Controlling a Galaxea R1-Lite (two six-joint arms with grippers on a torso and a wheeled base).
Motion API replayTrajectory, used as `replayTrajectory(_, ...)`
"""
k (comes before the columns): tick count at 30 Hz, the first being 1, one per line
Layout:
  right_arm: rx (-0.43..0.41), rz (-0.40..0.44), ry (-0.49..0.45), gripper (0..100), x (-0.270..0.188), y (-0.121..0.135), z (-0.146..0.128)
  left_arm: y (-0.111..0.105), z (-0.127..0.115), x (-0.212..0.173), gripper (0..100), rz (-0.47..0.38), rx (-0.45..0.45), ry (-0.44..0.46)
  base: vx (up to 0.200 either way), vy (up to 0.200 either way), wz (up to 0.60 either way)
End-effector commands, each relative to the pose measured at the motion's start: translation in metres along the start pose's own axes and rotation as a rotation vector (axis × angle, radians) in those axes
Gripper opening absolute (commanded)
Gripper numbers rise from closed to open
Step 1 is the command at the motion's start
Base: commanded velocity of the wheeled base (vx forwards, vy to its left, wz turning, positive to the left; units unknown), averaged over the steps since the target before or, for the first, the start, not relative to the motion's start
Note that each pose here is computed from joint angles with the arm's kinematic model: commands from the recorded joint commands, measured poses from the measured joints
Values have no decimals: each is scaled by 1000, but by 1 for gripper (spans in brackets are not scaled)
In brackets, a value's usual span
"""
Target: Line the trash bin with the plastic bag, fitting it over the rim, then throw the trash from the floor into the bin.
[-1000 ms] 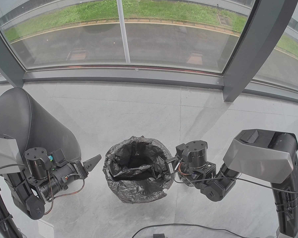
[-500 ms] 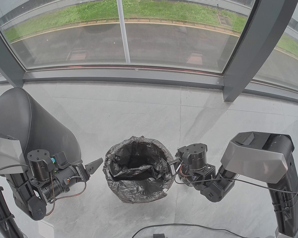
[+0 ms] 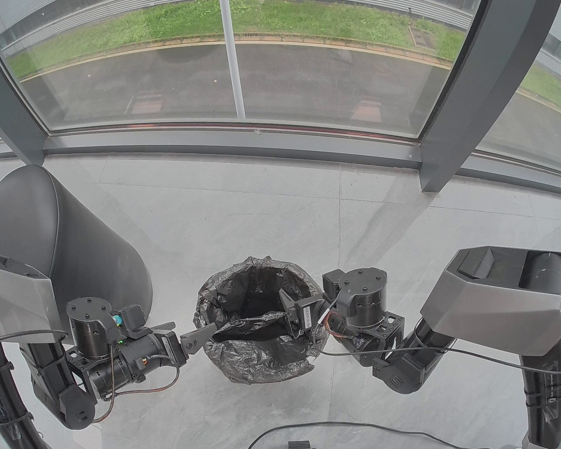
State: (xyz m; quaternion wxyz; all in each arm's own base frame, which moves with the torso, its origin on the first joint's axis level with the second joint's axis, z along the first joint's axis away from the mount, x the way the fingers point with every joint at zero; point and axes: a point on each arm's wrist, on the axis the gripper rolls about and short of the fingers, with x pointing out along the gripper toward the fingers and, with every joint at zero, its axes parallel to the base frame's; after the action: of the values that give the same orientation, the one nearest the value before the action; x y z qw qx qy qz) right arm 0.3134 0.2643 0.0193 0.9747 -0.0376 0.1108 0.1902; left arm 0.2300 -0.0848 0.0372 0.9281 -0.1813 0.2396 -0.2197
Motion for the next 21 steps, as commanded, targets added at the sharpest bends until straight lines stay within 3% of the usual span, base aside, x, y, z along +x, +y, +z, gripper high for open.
replayTrajectory(1, 93, -18, -105, 100, 1, -10, 34, -7, -20, 7, 100, 55, 20, 92, 0, 0, 0)
replayTrajectory(9, 147, -76, -154, 100, 4, -36, 51, -5, -37, 19, 100, 304, 66, 136, 0, 0, 0)
replayTrajectory(13, 149, -88, -154, 100, 5, -41, 52, -10, -39, 27, 100, 338, 65, 194, 0, 0, 0)
replayTrajectory(16, 147, -88, -148, 100, 7, -41, 49, -22, -29, 37, 100, 337, 13, 218, 0, 0, 0)
replayTrajectory(21, 147, -82, -147, 100, 8, -41, 48, -53, 4, 48, 100, 358, -164, 254, 0, 0, 0)
